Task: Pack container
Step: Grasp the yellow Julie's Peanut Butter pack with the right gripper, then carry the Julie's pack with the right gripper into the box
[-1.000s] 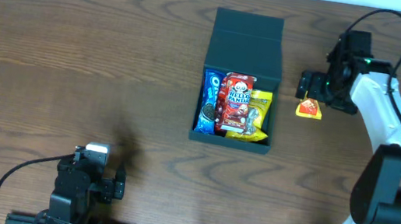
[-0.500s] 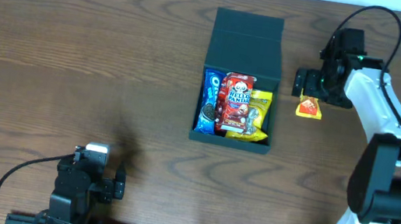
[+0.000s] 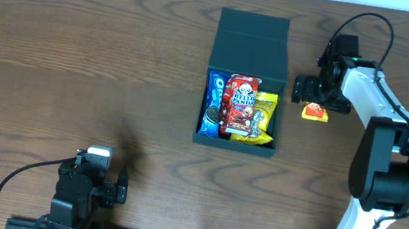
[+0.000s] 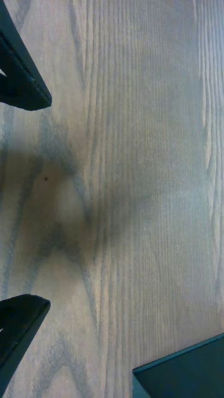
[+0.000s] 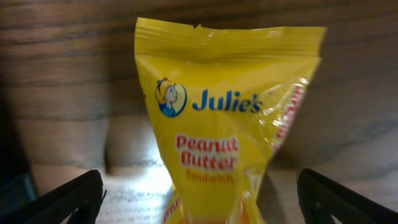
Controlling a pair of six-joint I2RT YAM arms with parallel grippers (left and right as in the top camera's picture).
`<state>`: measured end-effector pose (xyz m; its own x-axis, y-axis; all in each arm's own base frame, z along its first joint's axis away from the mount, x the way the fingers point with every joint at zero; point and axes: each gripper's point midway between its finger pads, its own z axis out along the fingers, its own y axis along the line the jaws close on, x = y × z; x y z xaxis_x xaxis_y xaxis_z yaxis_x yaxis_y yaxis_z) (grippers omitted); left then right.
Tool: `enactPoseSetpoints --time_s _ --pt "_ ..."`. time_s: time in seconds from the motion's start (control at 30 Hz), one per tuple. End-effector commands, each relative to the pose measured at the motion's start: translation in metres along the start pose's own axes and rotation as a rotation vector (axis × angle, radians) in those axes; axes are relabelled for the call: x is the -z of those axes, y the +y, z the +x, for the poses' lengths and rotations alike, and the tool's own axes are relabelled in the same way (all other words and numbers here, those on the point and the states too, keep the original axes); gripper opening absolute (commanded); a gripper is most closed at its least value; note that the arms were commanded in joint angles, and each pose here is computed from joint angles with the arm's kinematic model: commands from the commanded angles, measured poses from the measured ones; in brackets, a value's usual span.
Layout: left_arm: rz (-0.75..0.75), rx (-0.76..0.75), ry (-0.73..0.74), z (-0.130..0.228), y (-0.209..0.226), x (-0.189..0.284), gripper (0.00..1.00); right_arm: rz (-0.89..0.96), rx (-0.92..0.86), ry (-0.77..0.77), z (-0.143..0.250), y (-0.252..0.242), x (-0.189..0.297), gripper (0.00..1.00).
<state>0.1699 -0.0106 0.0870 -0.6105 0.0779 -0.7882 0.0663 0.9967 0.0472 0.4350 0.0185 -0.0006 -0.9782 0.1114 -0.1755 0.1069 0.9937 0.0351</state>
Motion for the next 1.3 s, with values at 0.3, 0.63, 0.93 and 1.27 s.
enactPoseSetpoints --time_s 0.3,0.63,0.93,1.27 --pt "-0.022 -0.017 0.082 0.026 0.003 -0.010 0.95 -0.014 0.024 -0.007 -0.005 0.009 -0.005 0.52" --pt "-0.022 -0.017 0.082 0.026 0.003 -0.010 0.95 -0.013 0.031 0.011 0.000 0.012 -0.005 0.39" --pt "-0.022 -0.017 0.082 0.026 0.003 -0.010 0.95 -0.014 0.049 0.028 0.006 0.019 -0.004 0.33" --pt "-0.022 -0.017 0.082 0.026 0.003 -0.010 0.95 -0.010 -0.021 0.047 0.011 0.021 -0.004 0.18"
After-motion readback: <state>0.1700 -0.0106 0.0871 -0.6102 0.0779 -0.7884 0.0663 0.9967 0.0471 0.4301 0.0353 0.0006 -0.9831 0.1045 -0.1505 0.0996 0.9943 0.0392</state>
